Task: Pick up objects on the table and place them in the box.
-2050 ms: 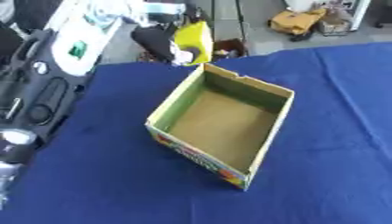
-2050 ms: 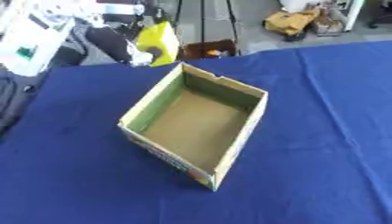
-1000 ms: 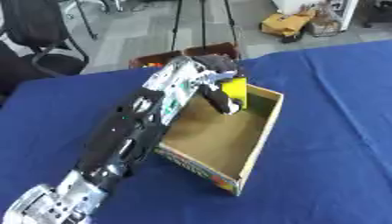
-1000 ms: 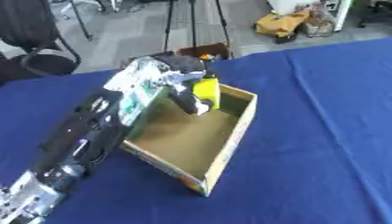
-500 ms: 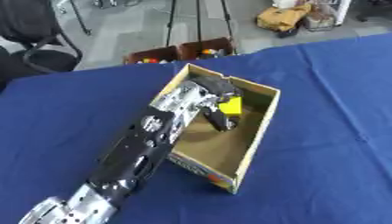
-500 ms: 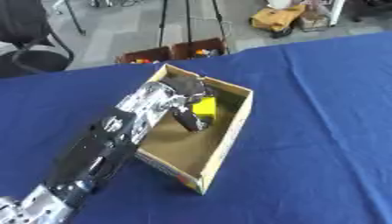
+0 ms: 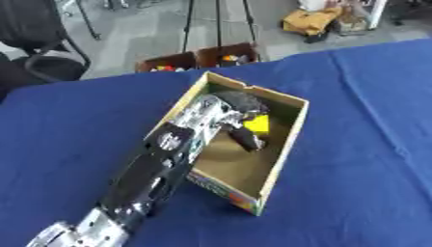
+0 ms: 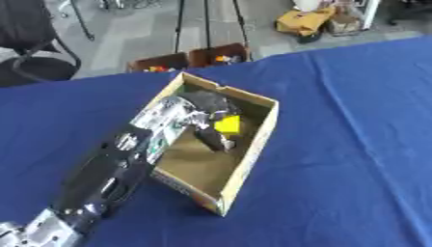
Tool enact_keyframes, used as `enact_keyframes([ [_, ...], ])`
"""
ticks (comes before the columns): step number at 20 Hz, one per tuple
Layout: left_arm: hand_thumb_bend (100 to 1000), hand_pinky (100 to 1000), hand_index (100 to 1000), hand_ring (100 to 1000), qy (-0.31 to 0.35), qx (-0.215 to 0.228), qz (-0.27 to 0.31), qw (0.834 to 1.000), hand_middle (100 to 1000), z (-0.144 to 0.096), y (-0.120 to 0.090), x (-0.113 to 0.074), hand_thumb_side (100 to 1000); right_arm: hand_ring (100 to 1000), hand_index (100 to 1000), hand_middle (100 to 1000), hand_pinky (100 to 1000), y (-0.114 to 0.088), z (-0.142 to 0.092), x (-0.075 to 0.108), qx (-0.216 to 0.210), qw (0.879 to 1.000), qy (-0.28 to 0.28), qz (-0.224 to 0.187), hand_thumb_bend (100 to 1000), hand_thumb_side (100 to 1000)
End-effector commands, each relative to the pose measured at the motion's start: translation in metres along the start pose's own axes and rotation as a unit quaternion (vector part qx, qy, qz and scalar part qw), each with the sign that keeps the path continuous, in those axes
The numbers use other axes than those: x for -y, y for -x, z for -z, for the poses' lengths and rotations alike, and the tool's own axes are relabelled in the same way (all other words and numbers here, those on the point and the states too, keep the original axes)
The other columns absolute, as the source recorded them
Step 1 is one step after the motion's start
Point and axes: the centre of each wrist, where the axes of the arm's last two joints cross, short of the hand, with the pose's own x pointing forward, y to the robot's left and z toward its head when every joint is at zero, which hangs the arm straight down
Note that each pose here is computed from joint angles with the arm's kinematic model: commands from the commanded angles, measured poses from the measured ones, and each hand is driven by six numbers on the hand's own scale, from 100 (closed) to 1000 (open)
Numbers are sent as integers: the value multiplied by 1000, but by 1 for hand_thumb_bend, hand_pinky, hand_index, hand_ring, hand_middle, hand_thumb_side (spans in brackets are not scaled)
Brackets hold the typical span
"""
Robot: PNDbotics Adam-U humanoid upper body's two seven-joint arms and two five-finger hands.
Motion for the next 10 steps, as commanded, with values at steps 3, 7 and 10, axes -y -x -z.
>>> enact_keyframes([
  [3, 480, 1000, 1000, 980, 17, -10, 31, 999, 999, -9, 6, -10, 886, 764, 782, 646, 780, -5, 7, 2, 15, 1000, 6, 2, 100, 506],
  [7, 552, 1000, 1000, 999, 5, -13, 37, 999, 1000, -18, 13, -16, 937, 763, 782, 644, 780, -5, 7, 3, 14, 1000, 7, -1, 100, 508],
  [10, 647, 1000, 1000, 1000, -16, -5, 33, 999, 1000, -29, 22, -25, 985, 763, 782, 644, 780, -5, 6, 4, 11, 1000, 7, -3, 100, 508],
])
